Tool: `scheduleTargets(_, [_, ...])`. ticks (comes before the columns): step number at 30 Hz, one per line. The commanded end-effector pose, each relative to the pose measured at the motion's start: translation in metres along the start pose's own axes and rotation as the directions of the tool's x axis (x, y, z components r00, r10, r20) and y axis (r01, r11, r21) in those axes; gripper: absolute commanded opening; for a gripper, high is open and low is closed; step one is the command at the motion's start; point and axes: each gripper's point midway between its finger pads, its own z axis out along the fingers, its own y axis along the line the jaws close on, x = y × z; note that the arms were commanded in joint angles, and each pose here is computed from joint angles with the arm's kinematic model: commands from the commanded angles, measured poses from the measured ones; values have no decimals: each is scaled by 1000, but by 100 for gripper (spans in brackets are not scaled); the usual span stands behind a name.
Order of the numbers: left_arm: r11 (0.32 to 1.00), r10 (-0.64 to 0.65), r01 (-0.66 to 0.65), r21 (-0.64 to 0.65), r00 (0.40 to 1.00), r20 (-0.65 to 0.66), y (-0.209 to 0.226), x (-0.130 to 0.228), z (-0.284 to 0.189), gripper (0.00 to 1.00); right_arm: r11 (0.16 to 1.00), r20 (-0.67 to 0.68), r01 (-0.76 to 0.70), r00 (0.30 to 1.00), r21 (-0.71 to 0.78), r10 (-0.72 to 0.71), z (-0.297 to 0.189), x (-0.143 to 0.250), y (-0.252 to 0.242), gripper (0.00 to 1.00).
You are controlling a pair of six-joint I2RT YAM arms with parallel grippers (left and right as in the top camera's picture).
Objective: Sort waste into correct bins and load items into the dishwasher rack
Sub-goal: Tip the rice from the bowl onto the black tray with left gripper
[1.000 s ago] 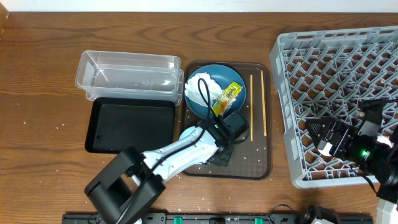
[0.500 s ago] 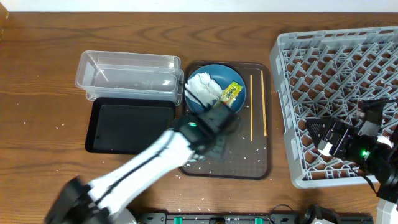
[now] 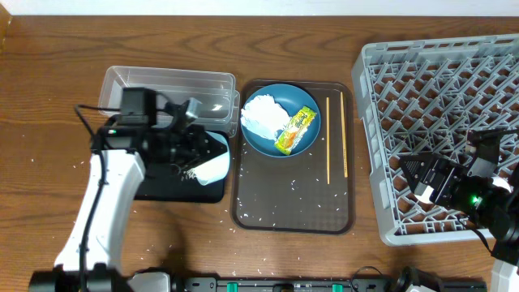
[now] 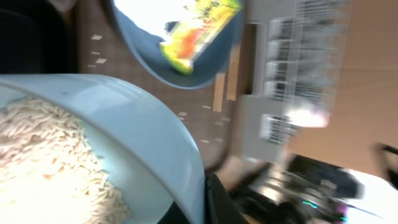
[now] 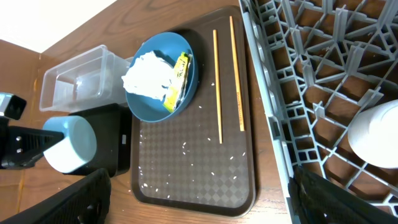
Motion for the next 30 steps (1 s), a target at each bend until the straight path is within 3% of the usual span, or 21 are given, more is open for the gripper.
scheduleTargets(1, [931,77,-75,356,997,9,-24,0,-15,6,1000,4,27,1000,-6,-27,-2,-1,4,90])
scheduleTargets(6, [844,18,-59,533,997,81,-7,-17,-30,6,1000,4,27,1000,-6,-27,-2,-1,4,90])
scheduleTargets(11, [846,-45,-9,533,995,88,14,-26,-30,6,1000,4,27,1000,-6,-27,-2,-1,4,90])
scheduleTargets(24, [848,-19,-45,528,993,116,17,-27,-31,6,1000,0,25,1000,-6,-25,-2,0,4,90])
scheduleTargets(27, [889,62,-122,441,987,149,31,-30,-25,6,1000,-3,22,1000,-6,-22,-2,1,4,90])
scheduleTargets(30, [883,11,-73,464,991,134,29,-32,-27,6,1000,-3,22,1000,-6,-22,-2,1,4,90])
